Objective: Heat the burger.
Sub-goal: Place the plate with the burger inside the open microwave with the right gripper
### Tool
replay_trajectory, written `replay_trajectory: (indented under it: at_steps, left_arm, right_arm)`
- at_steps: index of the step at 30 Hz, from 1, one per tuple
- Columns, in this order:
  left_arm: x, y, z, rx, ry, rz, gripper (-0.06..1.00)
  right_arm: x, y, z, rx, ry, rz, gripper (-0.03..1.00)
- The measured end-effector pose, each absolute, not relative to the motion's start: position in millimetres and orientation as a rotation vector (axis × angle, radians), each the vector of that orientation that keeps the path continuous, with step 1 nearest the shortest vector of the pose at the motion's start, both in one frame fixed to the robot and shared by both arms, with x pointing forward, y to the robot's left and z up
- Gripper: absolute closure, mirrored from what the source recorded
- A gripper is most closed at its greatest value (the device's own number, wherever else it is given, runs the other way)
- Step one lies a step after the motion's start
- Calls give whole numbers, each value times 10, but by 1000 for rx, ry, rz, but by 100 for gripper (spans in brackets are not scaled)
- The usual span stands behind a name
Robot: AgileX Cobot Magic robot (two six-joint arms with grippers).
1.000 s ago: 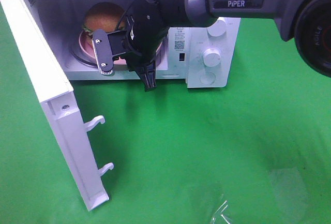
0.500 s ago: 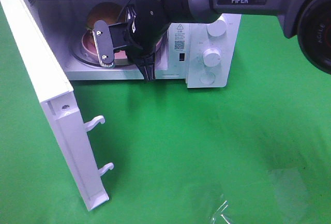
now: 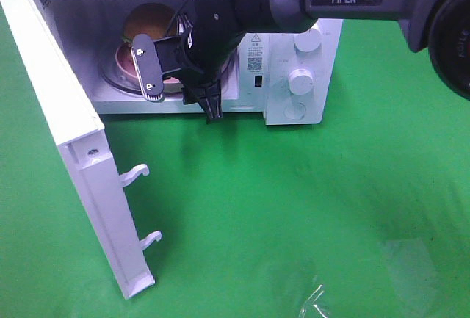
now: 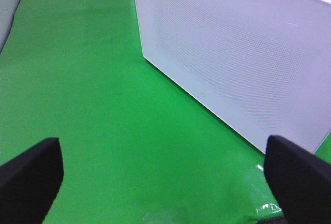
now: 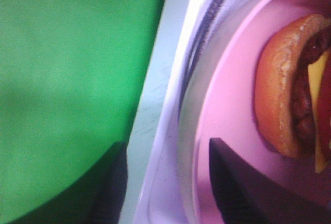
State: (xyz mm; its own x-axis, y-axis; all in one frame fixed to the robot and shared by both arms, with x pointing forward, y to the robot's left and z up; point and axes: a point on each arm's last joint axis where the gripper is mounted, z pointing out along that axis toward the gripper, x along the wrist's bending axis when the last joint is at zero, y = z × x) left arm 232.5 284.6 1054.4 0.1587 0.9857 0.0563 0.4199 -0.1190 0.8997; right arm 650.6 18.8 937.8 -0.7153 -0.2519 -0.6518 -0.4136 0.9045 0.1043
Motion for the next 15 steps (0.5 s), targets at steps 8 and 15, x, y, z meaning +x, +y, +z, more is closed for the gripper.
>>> replay_trajectory:
  at_steps: [8,15]
  left_arm:
    - [2325,2846,10544,1662,1366,923,-3]
    - [2325,2846,10544,1662,1366,923,-3]
  right_arm:
    - [6323,57,9422,-526,2407,309,33]
    - [6143,-75,9555,-560,2378,317,26]
